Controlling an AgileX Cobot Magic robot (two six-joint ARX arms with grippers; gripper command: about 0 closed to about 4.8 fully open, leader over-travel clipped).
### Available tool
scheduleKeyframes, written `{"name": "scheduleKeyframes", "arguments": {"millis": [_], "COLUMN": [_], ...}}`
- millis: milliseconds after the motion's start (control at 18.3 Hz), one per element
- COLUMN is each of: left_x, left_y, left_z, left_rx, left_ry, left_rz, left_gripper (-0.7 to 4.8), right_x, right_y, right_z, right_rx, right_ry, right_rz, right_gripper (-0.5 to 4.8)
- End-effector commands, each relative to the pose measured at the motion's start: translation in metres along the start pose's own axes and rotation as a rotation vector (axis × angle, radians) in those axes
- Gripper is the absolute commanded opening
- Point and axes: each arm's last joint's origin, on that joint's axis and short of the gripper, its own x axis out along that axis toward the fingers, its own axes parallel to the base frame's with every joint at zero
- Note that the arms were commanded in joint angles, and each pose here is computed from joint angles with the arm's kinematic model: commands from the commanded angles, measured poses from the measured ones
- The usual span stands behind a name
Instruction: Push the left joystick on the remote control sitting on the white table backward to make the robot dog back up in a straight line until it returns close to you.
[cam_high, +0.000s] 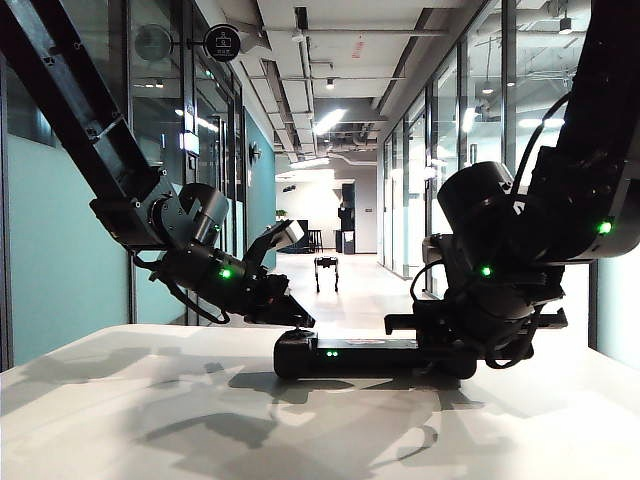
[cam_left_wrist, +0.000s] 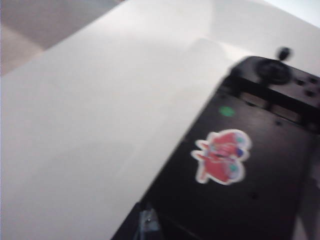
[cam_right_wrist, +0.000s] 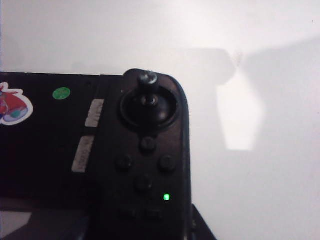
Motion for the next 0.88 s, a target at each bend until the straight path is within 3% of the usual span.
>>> {"name": "scheduleKeyframes", "arguments": {"millis": [55,274,876], "left_x": [-0.0074,-0.0155,-0.0059], "left_y": [0.0065,0.0145,0.0135], "left_z": [0.0009,-0.0019,0.0066], "left_rx": [0.018,0.005,0.039], "left_ry": [-0.027,-0.035,-0.048], "left_rz": [-0.031,-0.033,-0.013], "left_gripper": [-0.06,-0.05,-0.05], "right_x": [-0.0005,-0.0005,-0.0005], "right_y": [0.0008,0.0008,0.0004], "right_z": [0.0056,0.0056,0.0060], "right_rx": [0.019,0.019,0.020], "right_ry": [-0.035,-0.035,-0.041], "right_rz": [0.002,0.002,-0.015], "right_gripper": [1.71,1.71,1.70]}}
